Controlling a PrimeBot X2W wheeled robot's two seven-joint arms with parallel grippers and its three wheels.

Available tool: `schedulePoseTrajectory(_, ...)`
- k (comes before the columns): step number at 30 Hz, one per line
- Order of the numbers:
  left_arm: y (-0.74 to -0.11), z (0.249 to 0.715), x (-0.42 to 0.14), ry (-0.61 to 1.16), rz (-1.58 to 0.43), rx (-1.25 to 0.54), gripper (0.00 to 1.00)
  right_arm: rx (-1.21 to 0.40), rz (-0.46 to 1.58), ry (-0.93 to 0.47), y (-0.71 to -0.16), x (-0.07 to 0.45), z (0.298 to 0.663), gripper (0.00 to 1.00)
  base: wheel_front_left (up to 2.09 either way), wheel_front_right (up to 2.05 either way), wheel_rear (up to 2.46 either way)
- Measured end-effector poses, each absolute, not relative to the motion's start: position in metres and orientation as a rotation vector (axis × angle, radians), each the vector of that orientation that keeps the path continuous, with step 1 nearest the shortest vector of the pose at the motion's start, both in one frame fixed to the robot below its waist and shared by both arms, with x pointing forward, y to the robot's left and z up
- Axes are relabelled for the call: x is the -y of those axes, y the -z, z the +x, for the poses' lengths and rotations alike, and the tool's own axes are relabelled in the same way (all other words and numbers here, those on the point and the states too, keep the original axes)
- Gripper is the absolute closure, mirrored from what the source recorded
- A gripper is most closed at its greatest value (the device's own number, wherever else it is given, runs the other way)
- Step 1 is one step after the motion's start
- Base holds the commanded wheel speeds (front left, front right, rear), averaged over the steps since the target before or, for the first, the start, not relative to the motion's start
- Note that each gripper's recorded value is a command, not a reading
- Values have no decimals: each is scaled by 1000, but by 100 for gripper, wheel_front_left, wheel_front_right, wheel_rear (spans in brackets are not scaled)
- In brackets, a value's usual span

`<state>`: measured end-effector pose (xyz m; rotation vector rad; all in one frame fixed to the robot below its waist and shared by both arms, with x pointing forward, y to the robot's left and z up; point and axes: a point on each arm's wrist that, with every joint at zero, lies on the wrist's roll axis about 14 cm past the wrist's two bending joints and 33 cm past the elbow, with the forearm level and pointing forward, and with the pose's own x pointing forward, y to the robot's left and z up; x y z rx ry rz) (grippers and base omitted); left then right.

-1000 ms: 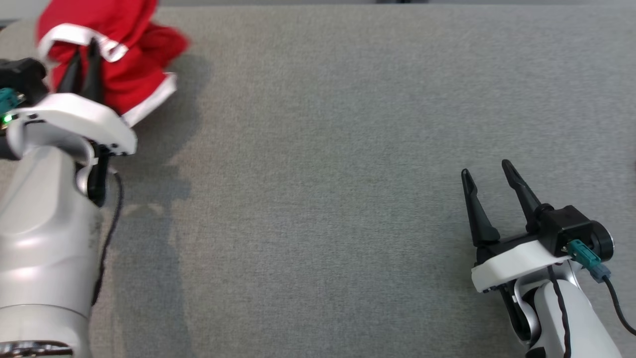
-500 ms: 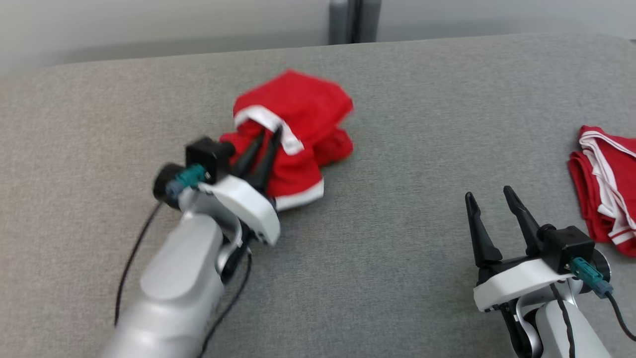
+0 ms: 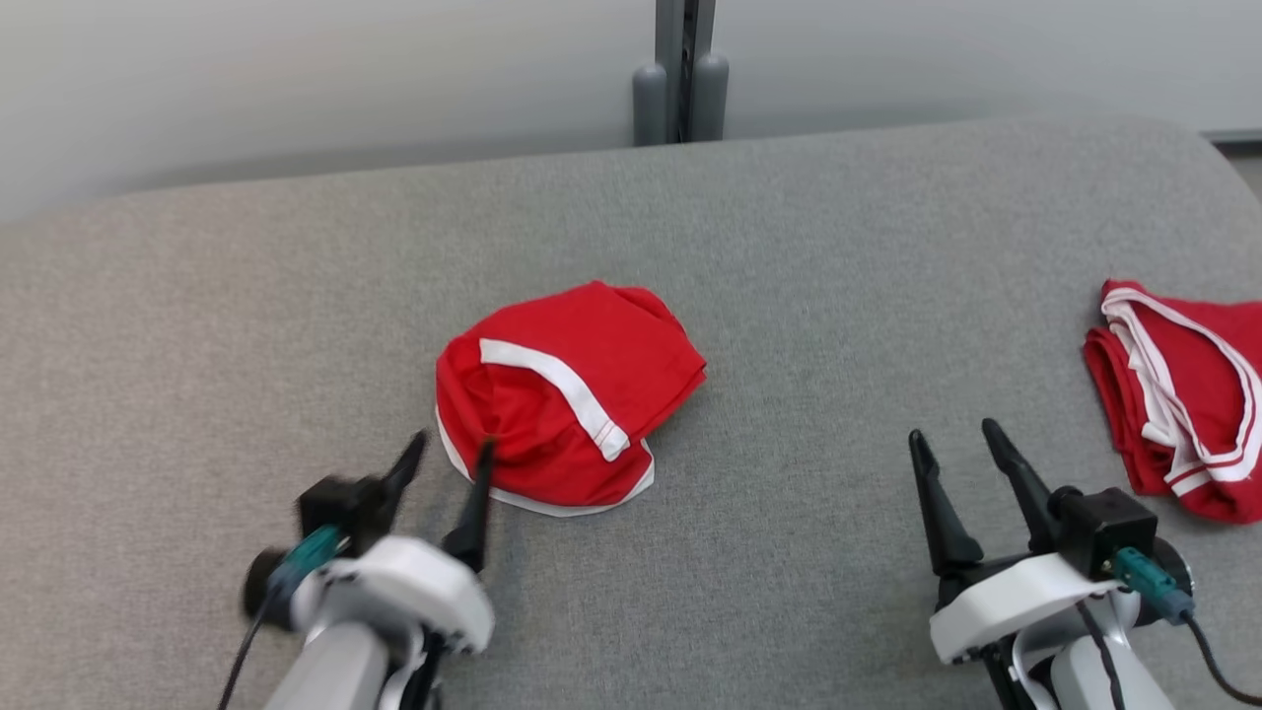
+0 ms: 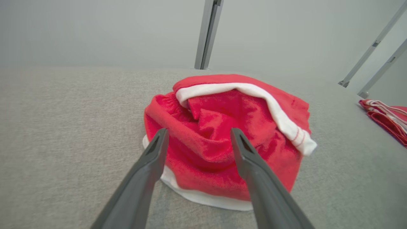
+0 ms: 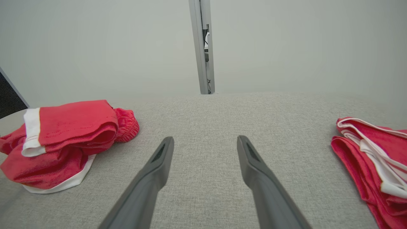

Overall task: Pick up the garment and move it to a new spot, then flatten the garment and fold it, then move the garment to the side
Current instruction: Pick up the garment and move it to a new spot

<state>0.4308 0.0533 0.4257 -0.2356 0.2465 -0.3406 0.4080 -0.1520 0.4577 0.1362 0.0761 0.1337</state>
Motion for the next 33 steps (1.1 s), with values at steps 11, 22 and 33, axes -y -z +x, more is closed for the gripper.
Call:
schedulePoseTrajectory(11,-426,353,-176,-12,-149,-185,0,-82,152,-219,-461,122,375,0,0,0,0)
schedulePoseTrajectory(22,-424,313,-211,-122,-126,-174,0,-117,153,-272,-452,104,362,0,0,0,0)
schedulePoseTrajectory(33,-419,319,-200,-94,-154,-196,0,-124,127,-467,-454,43,375,0,0,0,0)
